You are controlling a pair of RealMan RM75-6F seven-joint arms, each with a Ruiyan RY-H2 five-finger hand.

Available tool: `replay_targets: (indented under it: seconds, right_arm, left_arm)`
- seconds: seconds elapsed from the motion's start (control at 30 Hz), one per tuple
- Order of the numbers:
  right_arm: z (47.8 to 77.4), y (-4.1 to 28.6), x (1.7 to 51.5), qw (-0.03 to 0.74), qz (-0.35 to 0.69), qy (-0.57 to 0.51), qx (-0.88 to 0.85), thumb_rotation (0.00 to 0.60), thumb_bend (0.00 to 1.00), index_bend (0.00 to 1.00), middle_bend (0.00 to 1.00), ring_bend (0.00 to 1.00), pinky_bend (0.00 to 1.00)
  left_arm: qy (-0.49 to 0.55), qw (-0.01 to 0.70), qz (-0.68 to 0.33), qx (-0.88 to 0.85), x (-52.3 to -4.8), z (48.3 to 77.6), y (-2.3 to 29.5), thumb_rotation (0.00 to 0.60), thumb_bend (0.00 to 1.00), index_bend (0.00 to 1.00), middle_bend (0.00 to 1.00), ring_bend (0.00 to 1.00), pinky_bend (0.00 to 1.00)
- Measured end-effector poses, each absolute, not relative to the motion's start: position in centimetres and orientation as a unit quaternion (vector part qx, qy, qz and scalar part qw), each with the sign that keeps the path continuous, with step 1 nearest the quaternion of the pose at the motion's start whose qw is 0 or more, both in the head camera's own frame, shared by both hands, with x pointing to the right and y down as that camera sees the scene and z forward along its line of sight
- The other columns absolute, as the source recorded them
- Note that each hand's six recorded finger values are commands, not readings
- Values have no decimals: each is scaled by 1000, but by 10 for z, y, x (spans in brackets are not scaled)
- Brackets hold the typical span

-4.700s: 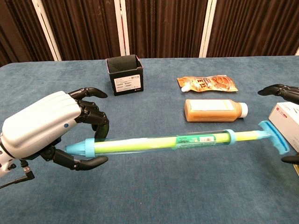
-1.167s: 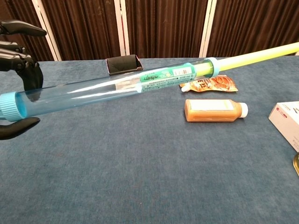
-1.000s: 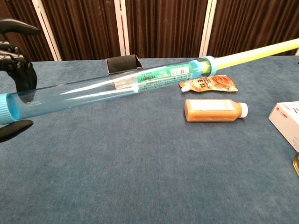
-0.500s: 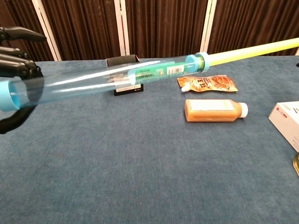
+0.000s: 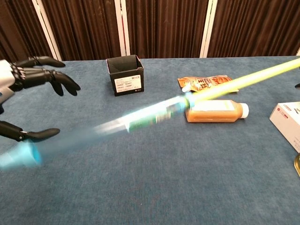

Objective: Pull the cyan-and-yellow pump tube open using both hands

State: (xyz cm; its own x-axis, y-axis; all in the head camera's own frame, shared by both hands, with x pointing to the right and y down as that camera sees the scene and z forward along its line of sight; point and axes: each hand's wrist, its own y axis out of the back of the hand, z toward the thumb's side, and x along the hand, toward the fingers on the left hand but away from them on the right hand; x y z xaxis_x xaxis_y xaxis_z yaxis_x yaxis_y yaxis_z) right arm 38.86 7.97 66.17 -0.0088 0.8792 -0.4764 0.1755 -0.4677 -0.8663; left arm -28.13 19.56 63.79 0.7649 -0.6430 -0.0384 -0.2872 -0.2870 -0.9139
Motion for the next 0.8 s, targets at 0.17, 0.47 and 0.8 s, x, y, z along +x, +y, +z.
replay_targets:
  seconds: [0.17,0.47,0.8]
  right_arm:
    - [682,91,395,293,597,-391,-636,600,0,0,0,17,15]
    - [688,112,386,290,604,-353,-653,600,0,0,0,0,0]
    - [641,157,346,316,600,-265,-685,600,0,0,0,0,0]
  left_arm:
    - [272,495,-210,-798,-290,668,201,600,198,210,241,320,160]
    - [293,461,-277,-790,-316,695,195,600,133,189,194,283,159]
    - [357,426,-309,-772,-347,656,184,600,94,189,197,254,154]
